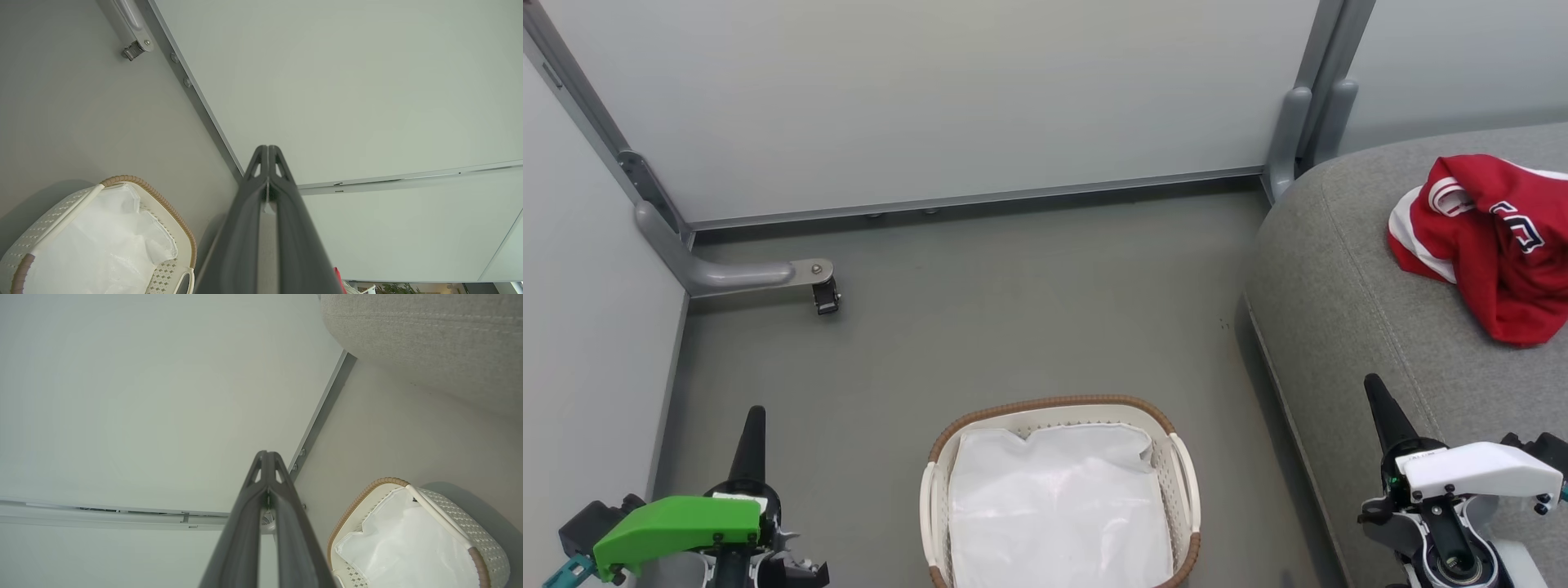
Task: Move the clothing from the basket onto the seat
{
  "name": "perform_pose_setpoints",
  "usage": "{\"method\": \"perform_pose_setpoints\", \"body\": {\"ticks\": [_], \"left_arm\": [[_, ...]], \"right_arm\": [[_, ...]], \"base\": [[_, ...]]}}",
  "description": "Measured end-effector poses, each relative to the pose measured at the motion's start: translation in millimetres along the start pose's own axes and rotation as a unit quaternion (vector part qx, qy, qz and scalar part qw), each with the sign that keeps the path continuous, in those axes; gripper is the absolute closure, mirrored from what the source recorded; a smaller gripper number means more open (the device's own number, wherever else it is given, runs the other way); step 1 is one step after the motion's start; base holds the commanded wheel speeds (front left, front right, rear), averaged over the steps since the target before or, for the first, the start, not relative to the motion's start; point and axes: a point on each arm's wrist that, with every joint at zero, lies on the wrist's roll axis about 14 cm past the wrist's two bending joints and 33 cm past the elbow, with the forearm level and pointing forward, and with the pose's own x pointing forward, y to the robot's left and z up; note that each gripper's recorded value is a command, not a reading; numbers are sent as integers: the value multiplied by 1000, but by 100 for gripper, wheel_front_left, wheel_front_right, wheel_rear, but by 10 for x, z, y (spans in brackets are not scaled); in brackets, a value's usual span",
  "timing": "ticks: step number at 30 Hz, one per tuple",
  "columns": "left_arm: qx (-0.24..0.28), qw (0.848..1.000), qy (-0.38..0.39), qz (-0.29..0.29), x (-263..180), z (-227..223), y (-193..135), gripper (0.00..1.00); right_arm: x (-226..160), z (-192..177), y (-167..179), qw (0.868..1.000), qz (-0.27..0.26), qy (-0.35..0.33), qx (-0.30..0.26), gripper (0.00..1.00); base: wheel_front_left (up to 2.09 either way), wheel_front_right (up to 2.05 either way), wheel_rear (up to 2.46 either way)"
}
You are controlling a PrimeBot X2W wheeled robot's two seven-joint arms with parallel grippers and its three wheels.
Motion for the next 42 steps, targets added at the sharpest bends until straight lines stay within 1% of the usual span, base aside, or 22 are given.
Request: {"method": "perform_pose_setpoints", "body": {"ticks": [14, 28, 37, 42], "left_arm": [[-54, 998, 0, -21, 22, 37, -102, 100], [-102, 994, 3, -42, 40, 67, -209, 100], [-130, 990, 4, -56, 53, 91, -280, 100], [-131, 990, 3, -58, 56, 95, -291, 100]], "right_arm": [[-22, 52, 49, 998, 10, -4, 55, 100], [-47, 101, 102, 994, 22, -7, 106, 100], [-61, 130, 138, 990, 30, -8, 136, 100], [-62, 135, 141, 990, 31, -9, 137, 100]], "base": [[0, 0, 0], [0, 0, 0], [0, 0, 0], [0, 0, 0]]}}
